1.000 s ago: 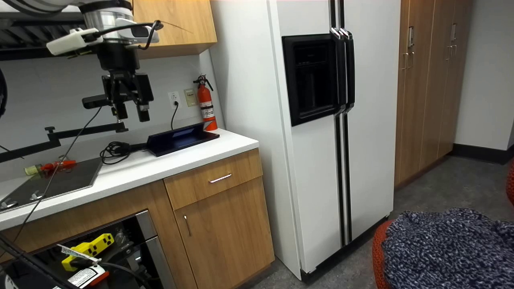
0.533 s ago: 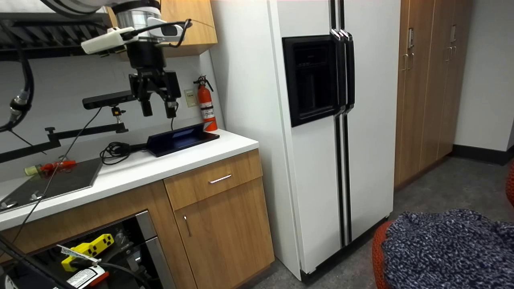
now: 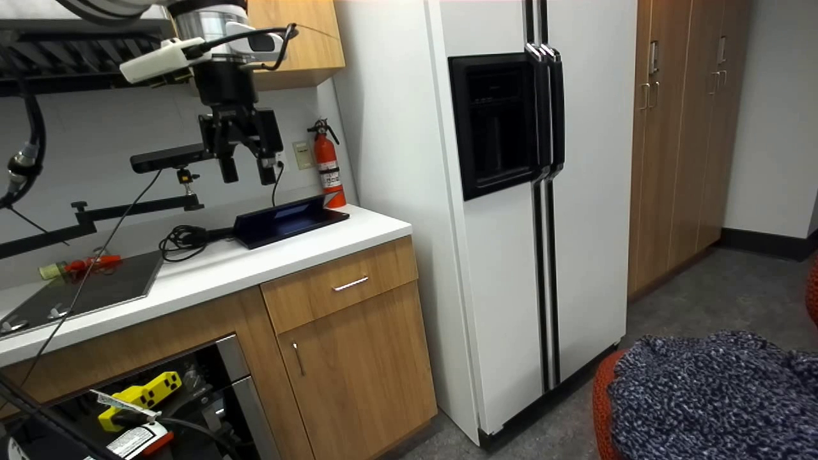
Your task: Open the drawer on the far right
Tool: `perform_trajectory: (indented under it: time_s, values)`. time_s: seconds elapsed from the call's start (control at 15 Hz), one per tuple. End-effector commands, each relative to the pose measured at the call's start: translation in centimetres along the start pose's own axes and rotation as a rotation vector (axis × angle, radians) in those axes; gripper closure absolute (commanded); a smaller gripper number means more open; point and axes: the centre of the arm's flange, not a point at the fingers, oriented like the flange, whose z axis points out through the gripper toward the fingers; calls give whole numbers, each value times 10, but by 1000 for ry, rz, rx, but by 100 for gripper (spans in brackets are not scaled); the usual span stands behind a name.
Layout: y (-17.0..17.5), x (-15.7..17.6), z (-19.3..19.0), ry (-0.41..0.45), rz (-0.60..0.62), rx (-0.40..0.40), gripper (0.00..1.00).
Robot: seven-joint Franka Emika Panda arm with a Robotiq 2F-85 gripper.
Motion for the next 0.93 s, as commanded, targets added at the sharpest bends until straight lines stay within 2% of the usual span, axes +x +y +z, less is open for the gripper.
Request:
perform_trajectory:
  time_s: [0.0, 0.27, 0.87]
  values:
    - [0, 0, 0, 0, 0, 0, 0]
    - [-1, 5, 3, 4, -11, -1, 0]
    - [-6, 74, 54, 68, 3, -21, 0]
